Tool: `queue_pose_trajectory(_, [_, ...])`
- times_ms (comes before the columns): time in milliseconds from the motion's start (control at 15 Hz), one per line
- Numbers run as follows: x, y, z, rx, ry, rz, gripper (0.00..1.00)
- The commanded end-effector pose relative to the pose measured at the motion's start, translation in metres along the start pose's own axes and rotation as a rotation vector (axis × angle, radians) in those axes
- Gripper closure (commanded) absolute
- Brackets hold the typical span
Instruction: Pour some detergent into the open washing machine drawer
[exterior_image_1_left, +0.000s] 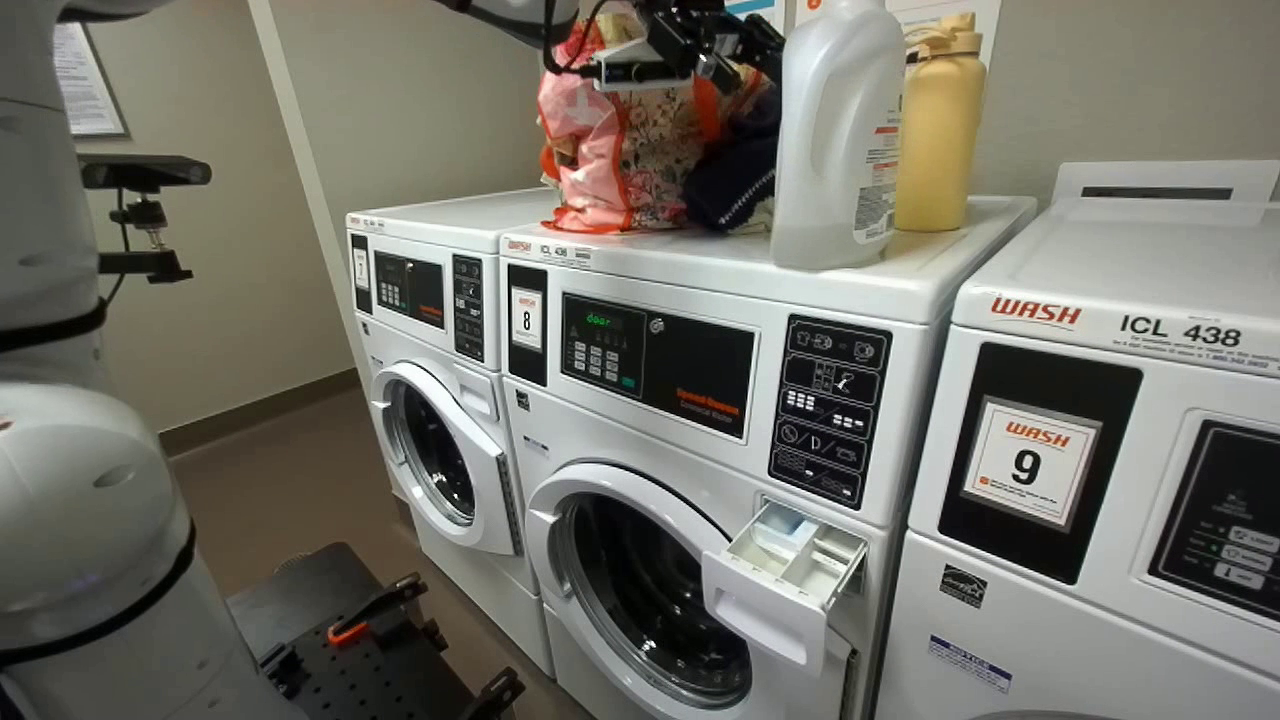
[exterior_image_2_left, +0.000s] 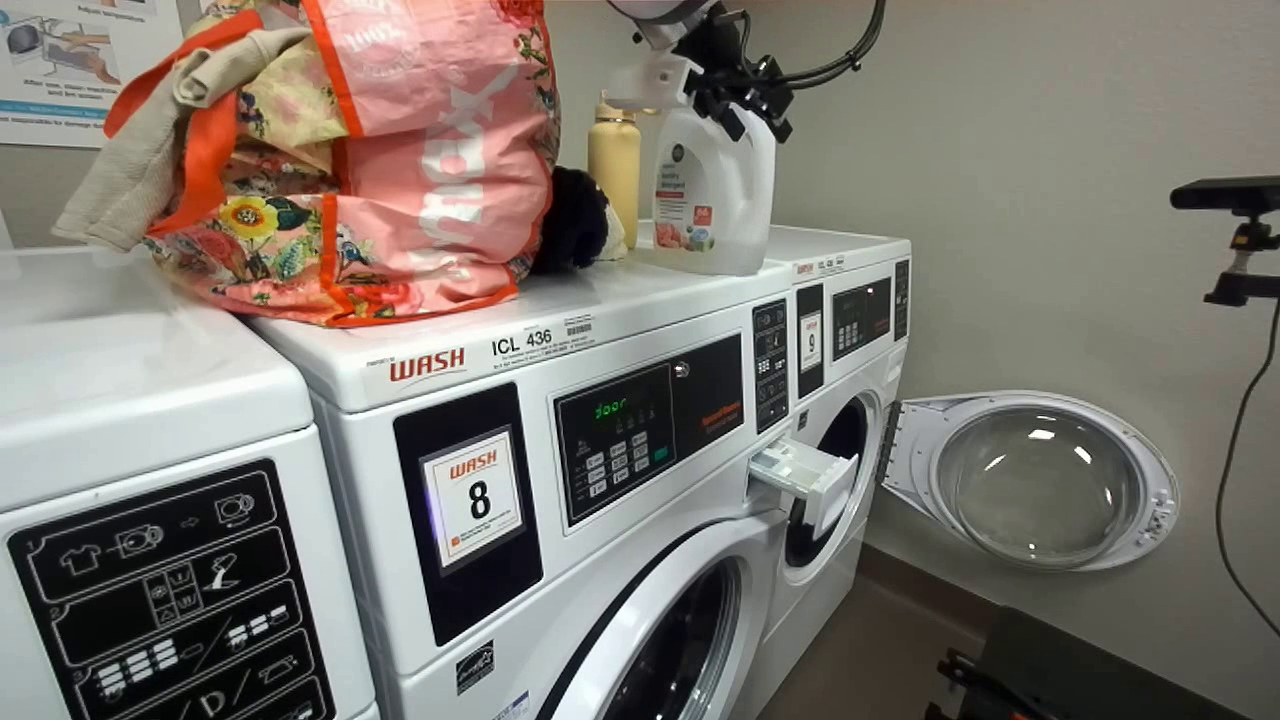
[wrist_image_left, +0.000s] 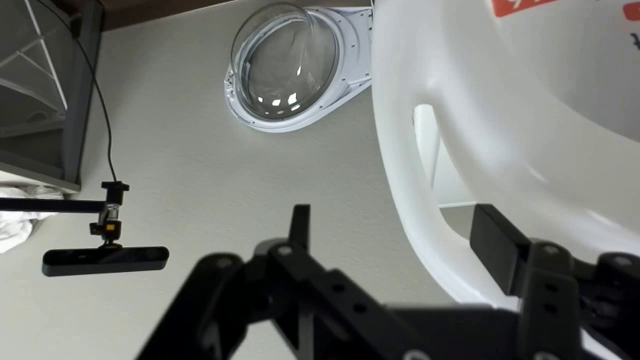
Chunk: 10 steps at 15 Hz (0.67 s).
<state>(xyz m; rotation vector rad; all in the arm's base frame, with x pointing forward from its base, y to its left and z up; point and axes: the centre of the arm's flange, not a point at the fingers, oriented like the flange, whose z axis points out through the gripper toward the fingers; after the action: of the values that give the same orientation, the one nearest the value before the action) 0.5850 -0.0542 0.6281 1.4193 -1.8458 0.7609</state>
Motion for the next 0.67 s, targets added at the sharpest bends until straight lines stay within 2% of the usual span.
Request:
queue_pose_trajectory(0, [0.023,0.031,-0.011,0.010,-0.060,0.005,0.07])
queue_pose_trajectory(67, [0.028,0.035,-0.016,0.016,-0.069,0.014,0.10])
queue_pose_trajectory(133, [0.032,0.038,-0.019,0.022,-0.077,0.022,0.07])
queue_pose_trajectory(467, [0.039,0.046,-0.031,0.037,-0.126,0.000,0.08])
queue_pose_trajectory(600, [0.042,0.052,-0.037,0.048,-0.161,-0.037,0.02])
